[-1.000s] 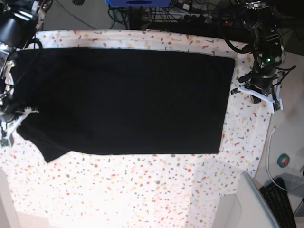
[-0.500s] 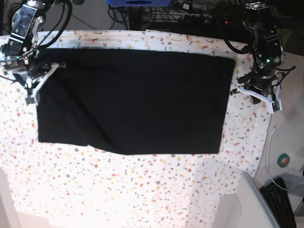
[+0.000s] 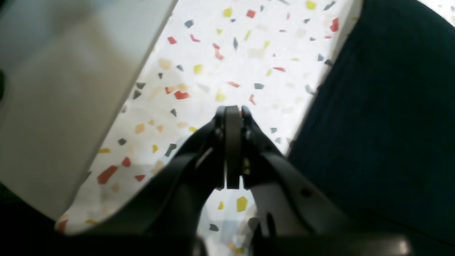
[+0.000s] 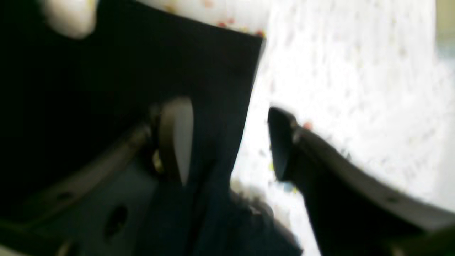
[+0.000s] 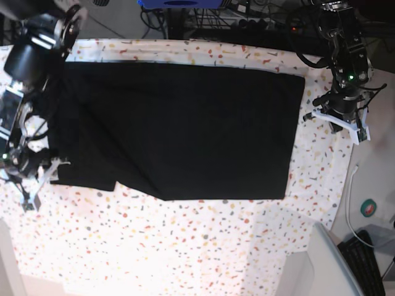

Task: Layout the t-shirt on the table in an organized manner, then fold the t-shirt properly
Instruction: 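Grasp the hem corner with the right gripper and pull it outward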

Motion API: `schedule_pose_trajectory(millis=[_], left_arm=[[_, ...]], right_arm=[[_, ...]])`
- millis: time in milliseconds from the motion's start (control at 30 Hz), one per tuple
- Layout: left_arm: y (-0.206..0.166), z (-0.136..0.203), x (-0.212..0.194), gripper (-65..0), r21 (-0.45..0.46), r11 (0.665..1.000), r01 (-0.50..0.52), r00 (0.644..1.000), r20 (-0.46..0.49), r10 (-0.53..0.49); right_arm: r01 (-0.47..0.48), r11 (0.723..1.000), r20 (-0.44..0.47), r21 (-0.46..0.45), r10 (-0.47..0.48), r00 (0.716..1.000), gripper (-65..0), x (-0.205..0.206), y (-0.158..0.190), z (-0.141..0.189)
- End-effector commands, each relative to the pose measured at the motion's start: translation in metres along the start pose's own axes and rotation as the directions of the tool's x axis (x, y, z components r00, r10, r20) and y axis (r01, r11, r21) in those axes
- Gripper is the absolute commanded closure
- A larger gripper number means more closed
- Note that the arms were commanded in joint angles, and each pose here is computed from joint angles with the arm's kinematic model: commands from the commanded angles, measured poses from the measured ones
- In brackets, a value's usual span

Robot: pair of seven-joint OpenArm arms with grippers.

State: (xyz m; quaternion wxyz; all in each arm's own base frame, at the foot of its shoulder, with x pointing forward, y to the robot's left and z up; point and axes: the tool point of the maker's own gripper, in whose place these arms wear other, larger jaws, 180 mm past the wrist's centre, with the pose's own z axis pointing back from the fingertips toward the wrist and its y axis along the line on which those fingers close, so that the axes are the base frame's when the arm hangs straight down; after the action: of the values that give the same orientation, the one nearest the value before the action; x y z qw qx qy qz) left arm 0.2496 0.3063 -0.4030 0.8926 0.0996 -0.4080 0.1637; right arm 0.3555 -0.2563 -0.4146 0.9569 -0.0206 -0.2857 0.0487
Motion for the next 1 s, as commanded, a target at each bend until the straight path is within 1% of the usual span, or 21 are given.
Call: schedule_pose_trajectory(millis=[0,100,200,300,367,500,600,733,967], left_arm=[[0.001,0.001,0.015,0.0,0.001,1.0,0.006,0.999,0.049,-0.006],[0.006,0.006,0.003,0.0,0.008,1.0,0.017,1.0,0.025,-0.018],[0.006,0.006,0.001,0.0,0.009,1.0,0.017,1.0,0.021,-0.018],[0.007,0.006,0.0,0.0,0.009,1.0,0.018,1.0,0.016,-0.018],[0.007,0.006,-0.002,0.0,0.01,1.0,0.018,1.0,0.012,-0.018],[0.007,0.006,-0.002,0.0,0.01,1.0,0.019,1.0,0.012,-0.019],[0.007,0.006,0.0,0.0,0.009,1.0,0.018,1.0,0.018,-0.019],[0.006,0.006,0.001,0.0,0.009,1.0,0.018,1.0,0.02,-0.018],[0.014,0.006,-0.001,0.0,0.019,0.999,0.038,0.999,0.013,-0.039]], right_arm=[[0.023,0.999,0.034,0.021,-0.024,0.999,-32.4,0.015,-0.008,-0.009],[0.081,0.993,0.073,0.081,-0.087,0.994,-32.1,0.027,-0.018,-0.035],[0.128,0.987,0.133,0.095,-0.14,0.981,-32.1,0.038,-0.031,-0.046],[0.229,0.973,0.16,0.003,-0.227,0.961,-32.1,0.037,-0.061,-0.051],[0.271,0.962,0.168,-0.039,-0.261,0.951,-32.1,0.031,-0.071,-0.054],[0.285,0.958,0.154,-0.028,-0.278,0.948,-32.6,0.017,-0.065,-0.062],[0.297,0.955,0.121,-0.01,-0.293,0.948,-32.6,0.005,-0.054,-0.069],[0.307,0.952,0.147,0.005,-0.305,0.941,-32.6,0.005,-0.049,-0.073],[0.319,0.948,0.134,0.015,-0.318,0.939,-32.4,-0.003,-0.044,-0.077]])
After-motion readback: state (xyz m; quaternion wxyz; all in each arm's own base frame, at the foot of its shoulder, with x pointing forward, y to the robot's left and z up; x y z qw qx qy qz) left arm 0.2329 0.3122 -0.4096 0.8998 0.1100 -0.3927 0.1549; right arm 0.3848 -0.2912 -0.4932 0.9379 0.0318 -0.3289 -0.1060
